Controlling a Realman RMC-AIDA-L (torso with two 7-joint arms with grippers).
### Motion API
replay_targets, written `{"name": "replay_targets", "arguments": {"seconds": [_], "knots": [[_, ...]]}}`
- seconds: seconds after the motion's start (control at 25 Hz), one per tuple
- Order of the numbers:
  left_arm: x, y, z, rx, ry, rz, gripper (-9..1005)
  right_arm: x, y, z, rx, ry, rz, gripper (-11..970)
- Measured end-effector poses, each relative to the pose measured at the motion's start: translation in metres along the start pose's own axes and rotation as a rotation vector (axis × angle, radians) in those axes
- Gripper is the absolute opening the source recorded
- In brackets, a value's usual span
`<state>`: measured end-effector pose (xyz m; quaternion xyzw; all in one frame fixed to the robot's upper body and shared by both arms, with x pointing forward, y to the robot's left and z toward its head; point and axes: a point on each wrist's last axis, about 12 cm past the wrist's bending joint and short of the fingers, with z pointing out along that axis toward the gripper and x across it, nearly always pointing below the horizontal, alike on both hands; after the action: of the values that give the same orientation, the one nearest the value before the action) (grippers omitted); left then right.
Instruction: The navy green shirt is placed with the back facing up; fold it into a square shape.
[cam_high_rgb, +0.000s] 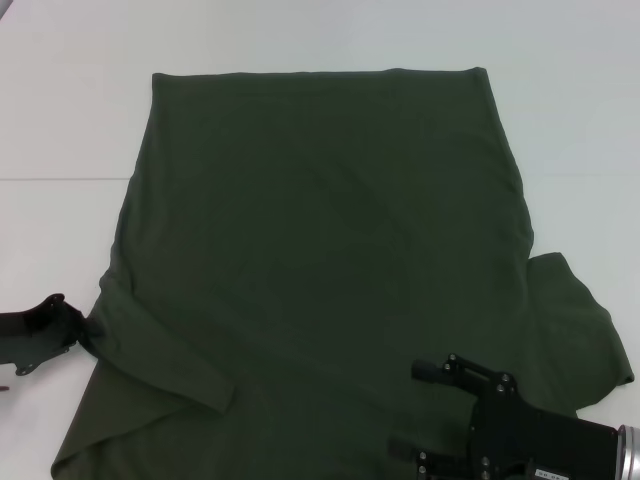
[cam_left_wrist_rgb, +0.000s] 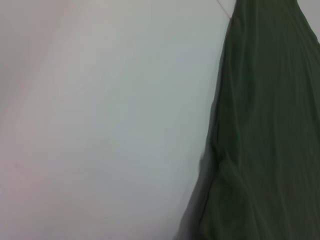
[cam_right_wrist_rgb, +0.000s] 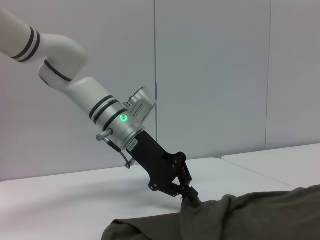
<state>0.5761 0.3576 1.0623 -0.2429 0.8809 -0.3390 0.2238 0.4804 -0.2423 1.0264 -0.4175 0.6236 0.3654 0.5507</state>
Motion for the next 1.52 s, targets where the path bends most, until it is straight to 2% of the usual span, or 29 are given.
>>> {"name": "replay_targets", "arguments": {"seconds": [0.28, 0.48, 0.76, 1.16, 1.36, 1.52], "knots": [[0.001, 0.000, 0.001, 0.001, -0.005, 0.016, 2, 0.000, 0.000, 0.000, -0.003, -0.003, 0.000, 897], [0.000, -0.005, 0.002, 0.036, -0.015, 0.025, 9, 0.000, 0.000, 0.000, -0.003, -0.003, 0.000, 897], [-0.001, -0.021, 0.002, 0.180, -0.040, 0.008, 18, -0.001, -0.001, 0.000, -0.002, -0.002, -0.004, 897], [0.013, -0.043, 0.023, 0.293, -0.061, -0.025, 31, -0.001, -0.001, 0.002, -0.002, -0.001, -0.005, 896], [0.018, -0.043, 0.031, 0.290, -0.089, -0.044, 38, -0.001, -0.001, 0.002, -0.003, -0.002, -0.006, 896], [0.018, -0.036, 0.030, 0.283, -0.130, -0.083, 43, -0.002, -0.001, 0.002, -0.004, -0.003, -0.007, 897]]}}
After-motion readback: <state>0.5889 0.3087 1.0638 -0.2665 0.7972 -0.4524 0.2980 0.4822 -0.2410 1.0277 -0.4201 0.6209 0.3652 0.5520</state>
